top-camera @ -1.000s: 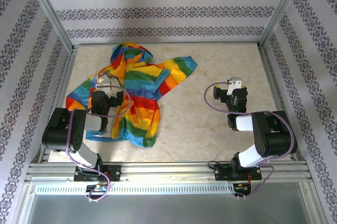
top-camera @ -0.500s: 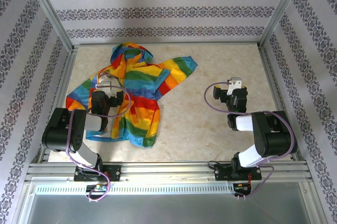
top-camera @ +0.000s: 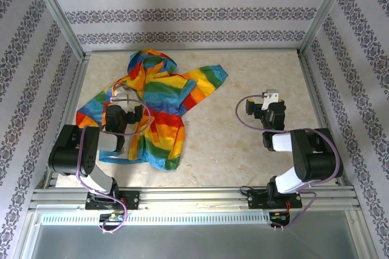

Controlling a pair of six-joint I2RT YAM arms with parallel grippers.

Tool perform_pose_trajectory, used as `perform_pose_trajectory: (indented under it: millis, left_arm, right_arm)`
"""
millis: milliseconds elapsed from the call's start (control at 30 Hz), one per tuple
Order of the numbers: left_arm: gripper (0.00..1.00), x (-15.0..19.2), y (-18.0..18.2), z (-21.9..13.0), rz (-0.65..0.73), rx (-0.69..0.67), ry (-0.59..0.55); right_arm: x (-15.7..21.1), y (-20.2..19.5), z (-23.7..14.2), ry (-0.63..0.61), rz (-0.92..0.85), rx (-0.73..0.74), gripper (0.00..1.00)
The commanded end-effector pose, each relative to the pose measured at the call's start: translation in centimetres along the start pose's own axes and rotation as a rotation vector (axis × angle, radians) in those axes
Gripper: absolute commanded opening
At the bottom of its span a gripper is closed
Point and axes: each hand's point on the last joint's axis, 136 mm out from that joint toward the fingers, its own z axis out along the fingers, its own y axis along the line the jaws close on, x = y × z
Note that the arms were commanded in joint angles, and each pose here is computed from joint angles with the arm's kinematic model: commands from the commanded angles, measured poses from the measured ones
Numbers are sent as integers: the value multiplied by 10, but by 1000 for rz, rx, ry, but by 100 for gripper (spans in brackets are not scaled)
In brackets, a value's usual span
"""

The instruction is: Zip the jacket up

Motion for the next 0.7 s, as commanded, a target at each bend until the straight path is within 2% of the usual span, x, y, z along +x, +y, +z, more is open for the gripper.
perform_pose_trajectory:
  millis: [0, 167, 333, 500, 567, 633, 667]
  left_arm:
    - [100, -17, 11, 0, -25, -47, -66]
    - [100, -24, 9, -9, -26, -33, -101]
    - [100, -39, 8, -17, -17, -22, -89]
    - [99, -48, 6, -20, -58, -12, 8]
    - [96, -50, 3, -20, -111, 2, 55]
    - [88, -48, -3, -20, -102, 23, 119]
    - [86, -46, 2, -20, -128, -14, 170]
  right_arm:
    - [-12, 2, 2, -38, 8, -16, 98]
    - [-21, 10, 0, -32, -12, -56, 98]
    - [-33, 12, -5, 1, -24, -58, 98]
    - [-45, 23, -4, 103, -39, -54, 98]
    - [-50, 32, -3, 131, -38, -64, 98]
    - [-54, 45, -1, 161, -23, -88, 98]
    - [-56, 53, 0, 179, -14, -104, 97]
